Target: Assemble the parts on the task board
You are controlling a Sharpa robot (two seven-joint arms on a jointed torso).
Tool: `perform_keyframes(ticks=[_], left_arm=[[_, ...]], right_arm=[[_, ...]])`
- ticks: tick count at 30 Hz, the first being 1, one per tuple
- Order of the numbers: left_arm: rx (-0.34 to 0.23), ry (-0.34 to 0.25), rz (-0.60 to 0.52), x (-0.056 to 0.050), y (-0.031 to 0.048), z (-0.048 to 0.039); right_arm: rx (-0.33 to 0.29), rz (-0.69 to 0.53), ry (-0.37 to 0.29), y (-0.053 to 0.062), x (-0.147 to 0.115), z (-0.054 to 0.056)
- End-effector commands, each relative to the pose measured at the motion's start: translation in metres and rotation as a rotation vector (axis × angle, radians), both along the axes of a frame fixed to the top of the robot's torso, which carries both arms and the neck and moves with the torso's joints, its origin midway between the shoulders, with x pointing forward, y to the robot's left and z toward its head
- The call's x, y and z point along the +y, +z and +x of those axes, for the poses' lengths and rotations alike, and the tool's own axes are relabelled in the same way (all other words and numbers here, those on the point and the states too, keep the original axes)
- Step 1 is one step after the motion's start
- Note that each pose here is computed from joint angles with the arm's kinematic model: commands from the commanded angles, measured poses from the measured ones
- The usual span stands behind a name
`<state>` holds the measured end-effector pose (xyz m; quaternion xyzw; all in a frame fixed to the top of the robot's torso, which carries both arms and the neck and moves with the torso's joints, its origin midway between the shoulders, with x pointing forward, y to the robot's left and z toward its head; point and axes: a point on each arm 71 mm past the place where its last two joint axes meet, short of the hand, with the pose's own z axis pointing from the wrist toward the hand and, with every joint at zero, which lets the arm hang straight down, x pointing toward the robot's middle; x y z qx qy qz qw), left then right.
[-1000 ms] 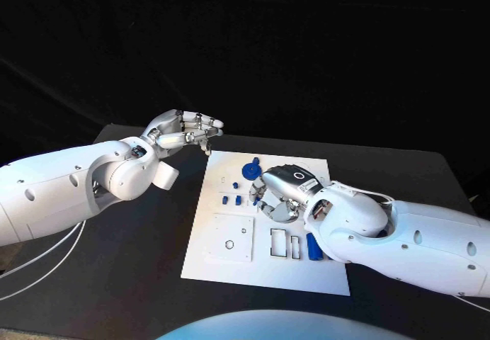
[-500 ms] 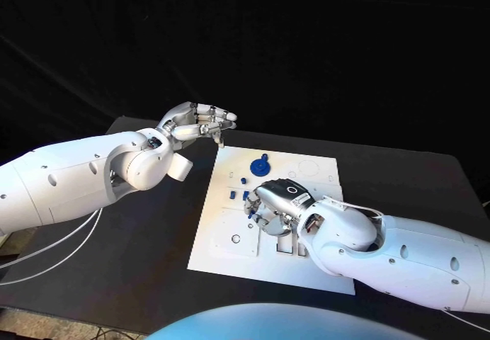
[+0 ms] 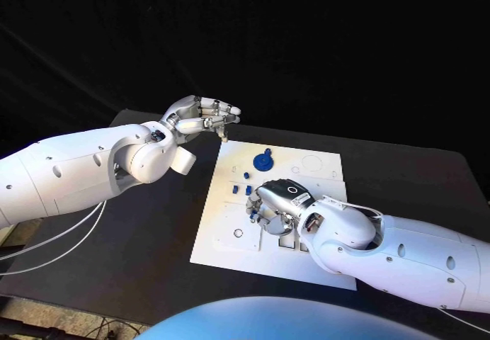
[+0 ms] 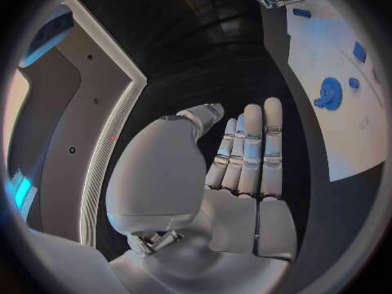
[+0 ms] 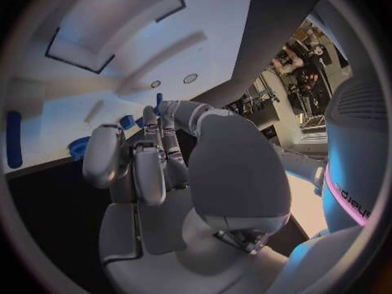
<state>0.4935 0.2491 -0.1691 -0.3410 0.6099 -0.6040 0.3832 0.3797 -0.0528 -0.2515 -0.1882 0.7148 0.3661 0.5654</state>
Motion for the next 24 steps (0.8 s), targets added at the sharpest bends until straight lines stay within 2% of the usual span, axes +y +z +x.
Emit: perform_keyframes(ticks=[1,24], left_arm=[[0.002,-0.006,-0.006,-0.001,0.0008,-0.0003],[0.003,-0.015,-0.001,-0.001,0.0009,-0.0013]], right_arm=[[0.005,-0.023,0.018,-0.002,0.0,-0.001],[0.02,-0.047,0.012,-0.013,0.0,-0.002]])
